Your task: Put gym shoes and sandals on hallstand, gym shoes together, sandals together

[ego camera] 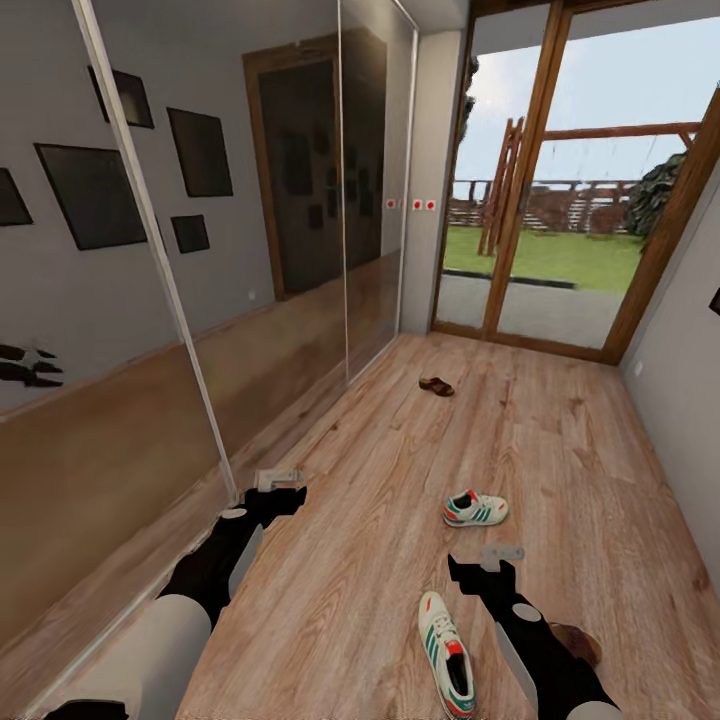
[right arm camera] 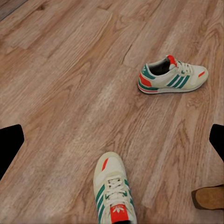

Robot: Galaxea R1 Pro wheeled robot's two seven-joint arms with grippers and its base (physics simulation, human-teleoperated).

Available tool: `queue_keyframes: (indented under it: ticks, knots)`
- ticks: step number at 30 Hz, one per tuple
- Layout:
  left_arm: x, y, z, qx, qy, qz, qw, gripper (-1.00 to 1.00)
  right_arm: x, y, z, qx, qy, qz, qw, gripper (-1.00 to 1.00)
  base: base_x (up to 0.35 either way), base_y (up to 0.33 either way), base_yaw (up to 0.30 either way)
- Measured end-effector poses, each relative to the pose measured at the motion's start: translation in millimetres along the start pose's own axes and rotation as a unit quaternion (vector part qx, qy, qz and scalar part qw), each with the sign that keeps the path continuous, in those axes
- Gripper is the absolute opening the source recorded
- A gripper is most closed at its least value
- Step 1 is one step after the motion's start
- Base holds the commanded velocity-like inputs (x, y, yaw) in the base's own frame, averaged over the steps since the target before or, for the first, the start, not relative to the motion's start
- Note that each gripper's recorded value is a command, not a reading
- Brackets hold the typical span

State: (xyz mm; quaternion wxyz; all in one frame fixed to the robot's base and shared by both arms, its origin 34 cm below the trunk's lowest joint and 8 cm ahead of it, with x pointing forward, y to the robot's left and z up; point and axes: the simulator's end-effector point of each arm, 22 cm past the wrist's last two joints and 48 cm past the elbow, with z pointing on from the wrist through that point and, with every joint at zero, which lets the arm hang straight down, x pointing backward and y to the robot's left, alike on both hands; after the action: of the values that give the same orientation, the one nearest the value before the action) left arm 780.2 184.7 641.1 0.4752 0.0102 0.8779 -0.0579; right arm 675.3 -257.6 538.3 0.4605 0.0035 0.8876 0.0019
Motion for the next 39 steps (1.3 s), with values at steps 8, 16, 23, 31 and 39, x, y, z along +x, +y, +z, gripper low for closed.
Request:
queue_keyframes:
  ticks: [8, 16, 23, 31, 39]
  knots:
    - [18.0, -14.5, 10.1, 0.015, 0.002, -0.006, 0.9999, 1.0, 21.4, -0.1, 9.4, 0.0, 0.006, 0.0, 1.0, 1.0, 0.0, 0.0, -0.052]
    - [40.3, -11.4, 20.3, 0.014, 0.008, -0.006, 0.9999, 1.0, 43.0, -0.1, 18.7, 0.0, 0.012, -0.001, 0.9999, 1.0, 0.0, 0.0, -0.04]
    - [60.5, -9.4, 29.2, 0.014, 0.013, -0.007, 0.9998, 1.0, 62.4, -0.1, 26.6, 0.0, 0.018, -0.001, 0.9998, 1.0, 0.0, 0.0, -0.001]
    - [83.9, -7.0, 39.1, 0.013, 0.02, -0.008, 0.9997, 1.0, 85.1, -0.3, 35.6, 0.0, 0.024, -0.001, 0.9997, 1.0, 0.0, 0.0, 0.0]
    - [107.6, -4.8, 48.8, 0.013, 0.026, -0.009, 0.9995, 1.0, 108.6, -0.5, 44.4, 0.0, 0.031, -0.001, 0.9995, 1.0, 0.0, 0.0, 0.0]
